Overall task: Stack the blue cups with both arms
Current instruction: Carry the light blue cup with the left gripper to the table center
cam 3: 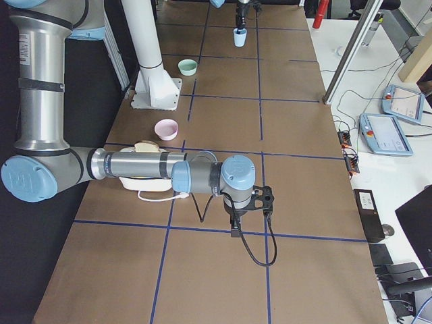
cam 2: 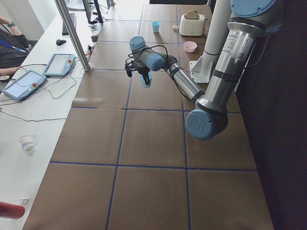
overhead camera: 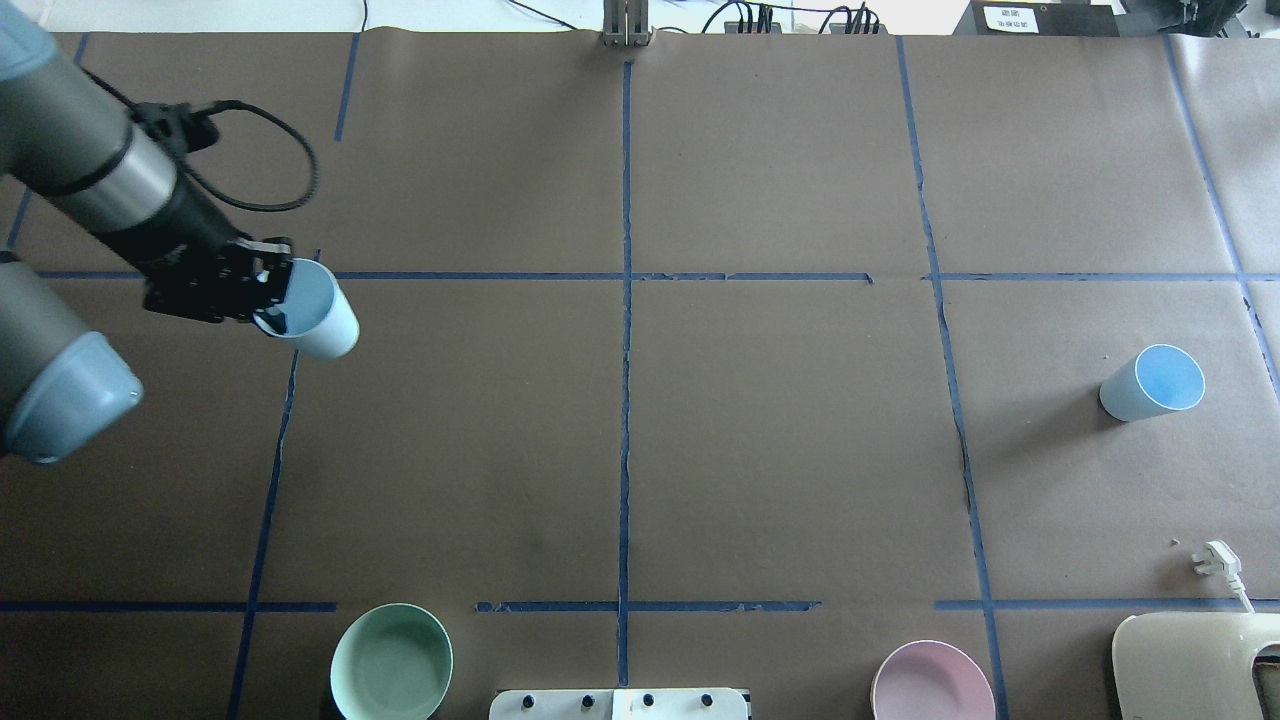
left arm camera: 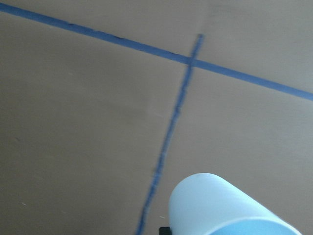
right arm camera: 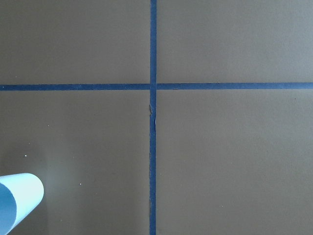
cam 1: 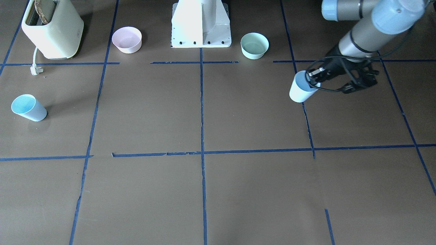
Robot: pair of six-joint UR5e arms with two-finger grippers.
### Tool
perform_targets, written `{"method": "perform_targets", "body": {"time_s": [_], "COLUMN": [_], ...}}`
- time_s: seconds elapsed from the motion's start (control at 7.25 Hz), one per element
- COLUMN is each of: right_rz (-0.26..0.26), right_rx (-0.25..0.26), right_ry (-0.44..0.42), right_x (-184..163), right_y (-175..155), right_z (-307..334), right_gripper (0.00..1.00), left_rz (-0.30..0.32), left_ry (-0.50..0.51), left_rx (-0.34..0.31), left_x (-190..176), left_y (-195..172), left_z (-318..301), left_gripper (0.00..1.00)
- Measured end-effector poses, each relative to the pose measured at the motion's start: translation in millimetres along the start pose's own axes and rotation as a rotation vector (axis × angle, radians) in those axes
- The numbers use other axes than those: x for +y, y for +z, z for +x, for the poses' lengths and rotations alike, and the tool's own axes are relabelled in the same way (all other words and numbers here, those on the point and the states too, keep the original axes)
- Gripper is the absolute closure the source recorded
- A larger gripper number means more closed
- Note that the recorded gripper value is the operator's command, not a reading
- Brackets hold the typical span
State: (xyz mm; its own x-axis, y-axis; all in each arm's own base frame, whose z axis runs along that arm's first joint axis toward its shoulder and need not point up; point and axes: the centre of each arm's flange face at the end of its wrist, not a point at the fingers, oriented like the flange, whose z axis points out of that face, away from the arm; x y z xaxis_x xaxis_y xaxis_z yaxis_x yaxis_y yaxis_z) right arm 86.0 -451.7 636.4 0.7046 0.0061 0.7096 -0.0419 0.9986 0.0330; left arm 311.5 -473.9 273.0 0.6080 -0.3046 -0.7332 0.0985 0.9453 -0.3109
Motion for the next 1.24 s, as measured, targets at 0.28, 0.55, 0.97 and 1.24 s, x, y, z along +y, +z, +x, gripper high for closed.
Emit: {"method": "perform_targets", "body": {"time_s": [0.28,0.55,0.97,1.24], "right_rz": [0.002,0.003,0.003,0.004], "right_rx": [0.0,0.0,0.0,0.0], "right_ry": [-0.003,-0.004,-0.011,-0.017], "right_x": [-1.3,-1.6,-1.3,-1.0], "right_y": [-0.8,-0.9,-1.1,-1.4], "right_z": [-1.5,-1.9,-1.9,-1.6], "right_gripper": [0.0,0.0,0.0,0.0], "left_rz": [-0.01,-0.004,0.014,0.012], "left_ry": [-0.034,-0.011,0.012,0.03], "left_rx": [-0.035,-0.009,0.029,0.049], "left_x": [45.3,60.5,62.0,61.5], "left_y": [44.2,99.5,154.8,169.1], "left_z": [120.7,183.5,221.3,228.8], "left_gripper": [1.0,1.0,1.0,0.83]}}
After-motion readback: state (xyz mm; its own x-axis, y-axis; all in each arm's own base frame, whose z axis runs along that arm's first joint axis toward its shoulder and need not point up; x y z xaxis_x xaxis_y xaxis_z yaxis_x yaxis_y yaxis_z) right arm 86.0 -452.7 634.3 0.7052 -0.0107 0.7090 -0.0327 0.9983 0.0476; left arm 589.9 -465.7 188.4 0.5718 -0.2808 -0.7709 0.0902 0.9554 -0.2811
